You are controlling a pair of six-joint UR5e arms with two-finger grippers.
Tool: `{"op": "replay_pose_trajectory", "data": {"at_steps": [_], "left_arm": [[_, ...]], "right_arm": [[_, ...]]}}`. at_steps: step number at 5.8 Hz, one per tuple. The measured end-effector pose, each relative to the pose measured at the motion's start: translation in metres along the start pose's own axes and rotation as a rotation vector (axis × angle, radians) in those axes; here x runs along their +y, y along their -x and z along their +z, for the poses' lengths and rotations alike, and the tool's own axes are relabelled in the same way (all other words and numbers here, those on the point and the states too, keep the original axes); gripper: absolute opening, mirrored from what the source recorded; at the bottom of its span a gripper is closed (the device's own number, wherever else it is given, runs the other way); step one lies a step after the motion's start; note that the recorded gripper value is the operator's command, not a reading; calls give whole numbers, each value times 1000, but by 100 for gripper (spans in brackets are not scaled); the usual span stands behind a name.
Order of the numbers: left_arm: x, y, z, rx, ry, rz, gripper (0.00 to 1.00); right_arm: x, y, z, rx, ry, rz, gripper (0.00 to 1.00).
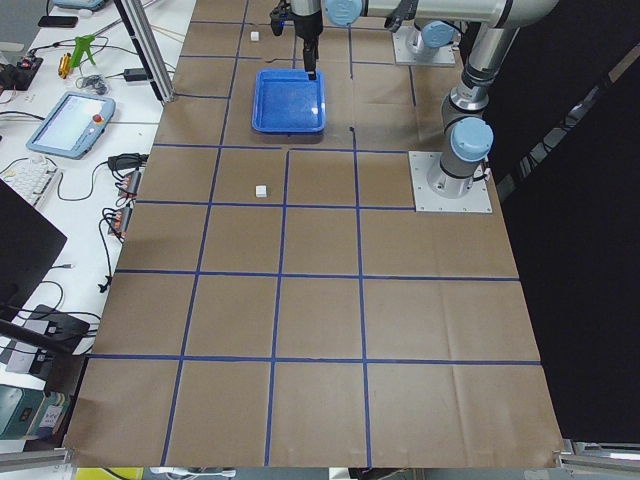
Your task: Assemble white blocks and place on blue tray
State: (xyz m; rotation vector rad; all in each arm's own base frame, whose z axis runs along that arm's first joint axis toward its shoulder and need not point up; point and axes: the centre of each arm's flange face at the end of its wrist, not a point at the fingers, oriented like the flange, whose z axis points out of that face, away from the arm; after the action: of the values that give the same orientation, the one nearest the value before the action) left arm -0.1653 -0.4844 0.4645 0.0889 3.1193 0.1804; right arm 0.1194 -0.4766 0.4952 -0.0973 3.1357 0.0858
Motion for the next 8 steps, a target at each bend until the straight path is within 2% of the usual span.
{"op": "replay_pose_trajectory", "data": {"at_steps": [2, 3, 4, 5, 6, 7, 8], "left_arm": [[-6, 17, 4, 4, 7, -14, 99], [-15, 49, 9, 13, 23, -18, 98], [-26, 85, 18, 24, 39, -21, 98], [-40, 116, 32, 26, 55, -31, 97], [-53, 139, 48, 16, 75, -23, 97], [-69, 158, 69, -28, 91, -2, 97], [-92, 180, 92, -89, 66, 34, 97]], "right_arm": [[-6, -2, 5, 4, 6, -38, 100], [-16, -5, 11, 6, -2, -127, 100], [-31, -9, 21, 11, -17, -283, 100], [-49, -18, 30, 24, -33, -478, 100], [-69, -35, 40, 43, -47, -712, 100], [-90, -60, 50, 54, -52, -955, 99], [-108, -88, 57, 55, -51, -1150, 100]]}}
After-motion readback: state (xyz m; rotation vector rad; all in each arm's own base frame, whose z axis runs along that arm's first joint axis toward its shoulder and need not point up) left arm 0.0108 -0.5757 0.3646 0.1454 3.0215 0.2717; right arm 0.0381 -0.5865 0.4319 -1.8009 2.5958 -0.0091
